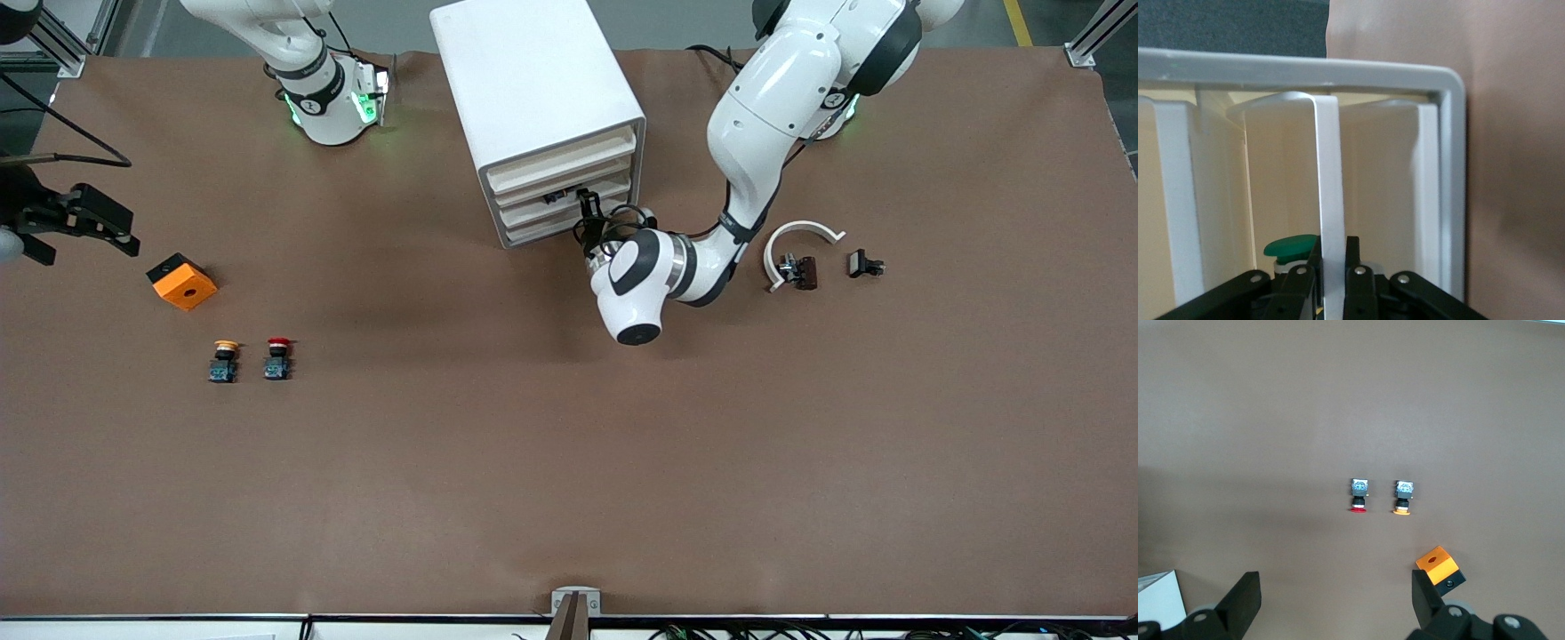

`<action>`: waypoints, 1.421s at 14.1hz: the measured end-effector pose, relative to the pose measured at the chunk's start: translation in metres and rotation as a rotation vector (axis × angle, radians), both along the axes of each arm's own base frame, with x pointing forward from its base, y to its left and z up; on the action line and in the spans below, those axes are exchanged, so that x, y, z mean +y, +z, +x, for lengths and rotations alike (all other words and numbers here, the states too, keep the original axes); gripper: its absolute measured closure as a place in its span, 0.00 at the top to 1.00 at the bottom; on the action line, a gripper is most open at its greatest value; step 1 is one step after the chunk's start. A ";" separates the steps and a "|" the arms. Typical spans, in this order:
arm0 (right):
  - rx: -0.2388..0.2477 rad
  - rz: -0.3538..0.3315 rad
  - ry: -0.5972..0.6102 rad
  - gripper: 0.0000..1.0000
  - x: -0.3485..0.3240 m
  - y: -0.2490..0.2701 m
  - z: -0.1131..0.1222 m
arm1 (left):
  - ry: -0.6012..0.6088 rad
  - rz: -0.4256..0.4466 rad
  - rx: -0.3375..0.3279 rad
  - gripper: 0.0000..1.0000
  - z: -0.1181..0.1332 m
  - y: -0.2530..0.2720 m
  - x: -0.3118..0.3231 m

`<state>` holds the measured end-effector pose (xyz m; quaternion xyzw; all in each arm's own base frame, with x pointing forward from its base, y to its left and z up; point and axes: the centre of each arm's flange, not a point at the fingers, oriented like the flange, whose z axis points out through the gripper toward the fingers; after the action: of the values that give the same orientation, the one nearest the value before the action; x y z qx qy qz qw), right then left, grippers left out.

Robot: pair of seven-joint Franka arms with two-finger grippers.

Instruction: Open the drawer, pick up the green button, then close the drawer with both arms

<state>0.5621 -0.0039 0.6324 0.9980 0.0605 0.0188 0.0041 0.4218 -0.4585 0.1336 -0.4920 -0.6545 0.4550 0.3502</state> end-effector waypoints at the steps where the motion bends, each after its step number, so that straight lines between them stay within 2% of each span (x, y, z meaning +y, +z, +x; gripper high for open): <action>1: 0.004 0.000 0.003 1.00 0.002 -0.003 0.001 | 0.016 0.000 -0.013 0.14 0.012 0.003 0.006; 4: 0.015 0.005 0.000 1.00 0.018 -0.009 0.005 | 0.081 -0.012 -0.076 0.14 0.058 0.018 0.029; 6: 0.029 0.012 -0.097 1.00 0.060 -0.016 0.005 | 0.123 -0.020 -0.102 0.14 0.082 0.023 0.047; 9: 0.067 0.001 -0.289 1.00 0.166 -0.039 -0.004 | 0.170 -0.044 -0.130 0.14 0.109 0.026 0.070; 10: 0.082 -0.011 -0.346 1.00 0.203 -0.051 -0.011 | 0.181 -0.057 -0.148 0.19 0.115 0.027 0.074; 12: 0.090 -0.024 -0.463 1.00 0.272 -0.077 -0.024 | 0.198 -0.076 -0.179 0.39 0.127 0.032 0.080; 15: 0.091 -0.007 -0.624 1.00 0.356 -0.119 -0.043 | 0.225 -0.092 -0.214 0.70 0.147 0.045 0.091; 16: 0.098 0.000 -0.673 1.00 0.378 -0.135 -0.048 | 0.232 -0.088 -0.239 0.79 0.156 0.051 0.097; 18: 0.111 -0.002 -0.775 1.00 0.416 -0.170 -0.059 | 0.241 -0.047 -0.330 0.99 0.184 0.067 0.124; 20: 0.110 -0.010 -0.878 1.00 0.453 -0.203 -0.074 | 0.232 -0.045 -0.444 1.00 0.215 0.088 0.163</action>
<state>0.4879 0.4491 0.4296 0.9286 -0.3689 -0.0380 0.0133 0.6367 -0.2955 0.2219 -0.5092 -0.7570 0.3875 0.1325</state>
